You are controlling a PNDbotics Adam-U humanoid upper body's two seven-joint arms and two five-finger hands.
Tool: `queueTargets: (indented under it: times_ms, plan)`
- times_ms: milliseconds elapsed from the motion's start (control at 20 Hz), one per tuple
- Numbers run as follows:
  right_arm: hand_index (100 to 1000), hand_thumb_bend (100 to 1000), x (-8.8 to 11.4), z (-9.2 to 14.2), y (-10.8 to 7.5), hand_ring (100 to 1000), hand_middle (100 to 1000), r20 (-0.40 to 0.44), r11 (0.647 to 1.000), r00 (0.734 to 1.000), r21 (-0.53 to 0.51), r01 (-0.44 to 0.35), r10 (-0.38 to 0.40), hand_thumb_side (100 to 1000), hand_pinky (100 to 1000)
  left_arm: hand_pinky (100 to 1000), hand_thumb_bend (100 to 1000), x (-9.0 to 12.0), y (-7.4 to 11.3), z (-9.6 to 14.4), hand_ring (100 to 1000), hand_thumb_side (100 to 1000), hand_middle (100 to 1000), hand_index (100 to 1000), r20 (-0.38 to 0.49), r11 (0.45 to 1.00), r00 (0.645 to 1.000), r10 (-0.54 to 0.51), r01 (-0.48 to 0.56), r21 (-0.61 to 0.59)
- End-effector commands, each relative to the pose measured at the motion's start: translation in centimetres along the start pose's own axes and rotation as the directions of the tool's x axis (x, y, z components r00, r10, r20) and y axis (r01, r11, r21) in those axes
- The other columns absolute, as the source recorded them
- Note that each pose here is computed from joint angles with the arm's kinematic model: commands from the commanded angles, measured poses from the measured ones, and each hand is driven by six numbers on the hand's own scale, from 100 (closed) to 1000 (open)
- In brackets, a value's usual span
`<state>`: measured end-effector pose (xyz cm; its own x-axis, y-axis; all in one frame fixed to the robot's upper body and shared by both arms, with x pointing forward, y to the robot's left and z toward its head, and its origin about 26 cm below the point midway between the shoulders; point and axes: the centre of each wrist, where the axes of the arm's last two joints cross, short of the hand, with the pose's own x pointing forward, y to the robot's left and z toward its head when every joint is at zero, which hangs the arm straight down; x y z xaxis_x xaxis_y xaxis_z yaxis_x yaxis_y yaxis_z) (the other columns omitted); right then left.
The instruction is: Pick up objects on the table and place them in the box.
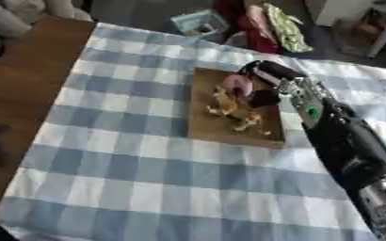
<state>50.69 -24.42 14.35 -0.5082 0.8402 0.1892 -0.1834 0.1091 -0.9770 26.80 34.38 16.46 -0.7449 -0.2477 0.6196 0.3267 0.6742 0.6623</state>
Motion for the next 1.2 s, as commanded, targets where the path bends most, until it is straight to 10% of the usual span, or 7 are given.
queueTargets:
  times_ms: [50, 650, 1200]
  plan:
    - [912, 100, -0.7, 0.6, -2.1, 796, 852, -0.005, 0.999, 0.999, -0.009, -0.044, 0.043, 743, 874, 947, 100, 0.7, 0.6, -0.1, 558, 751, 564, 738, 0.009, 0.999, 0.999, -0.037, 0.037, -0.007]
    - [942, 100, -3.2, 4.7, -9.3, 813, 895, 0.125, 0.968, 0.981, -0.224, -0.116, 0.147, 703, 867, 952, 100, 0.7, 1.1, 1.6, 578, 733, 587, 738, -0.059, 0.996, 0.997, -0.058, 0.061, 0.062]
    - [843, 100, -7.6, 13.9, -12.8, 660, 708, 0.130, 0.842, 0.988, -0.540, -0.002, 0.086, 152, 805, 940, 100, 1.0, 2.0, 4.0, 568, 691, 574, 732, -0.126, 0.972, 0.989, -0.082, 0.107, 0.210]
